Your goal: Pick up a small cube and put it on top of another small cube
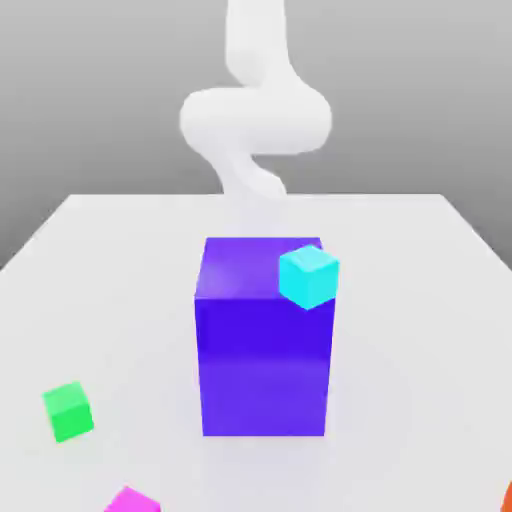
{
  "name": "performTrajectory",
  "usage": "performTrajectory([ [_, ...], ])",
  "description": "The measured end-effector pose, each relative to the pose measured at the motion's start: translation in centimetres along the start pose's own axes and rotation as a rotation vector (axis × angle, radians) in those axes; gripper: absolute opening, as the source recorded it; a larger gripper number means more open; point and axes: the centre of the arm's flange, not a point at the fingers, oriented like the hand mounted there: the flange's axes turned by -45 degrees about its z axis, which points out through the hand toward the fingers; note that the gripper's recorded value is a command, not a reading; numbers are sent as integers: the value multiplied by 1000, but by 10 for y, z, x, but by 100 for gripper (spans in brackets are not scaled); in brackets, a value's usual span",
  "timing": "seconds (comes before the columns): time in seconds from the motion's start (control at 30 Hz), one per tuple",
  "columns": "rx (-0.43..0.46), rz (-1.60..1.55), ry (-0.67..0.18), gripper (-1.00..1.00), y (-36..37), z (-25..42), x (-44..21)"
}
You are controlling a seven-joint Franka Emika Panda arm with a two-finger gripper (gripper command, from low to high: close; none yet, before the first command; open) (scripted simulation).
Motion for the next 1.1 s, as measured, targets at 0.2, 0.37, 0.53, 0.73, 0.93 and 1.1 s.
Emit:
performTrajectory([
  [0.2, -30, 82, -149, 0, 22, 106, 0],
  [0.37, -58, 151, -269, 0, 44, 192, -17],
  [0.53, -88, 222, -388, 0, 68, 273, -50],
  [0.73, -131, 311, -530, 0, 99, 363, -108],
  [0.93, -174, 392, -671, 0, 125, 440, -186],
  [1.1, -190, 420, -718, 0, 135, 495, -243],
])
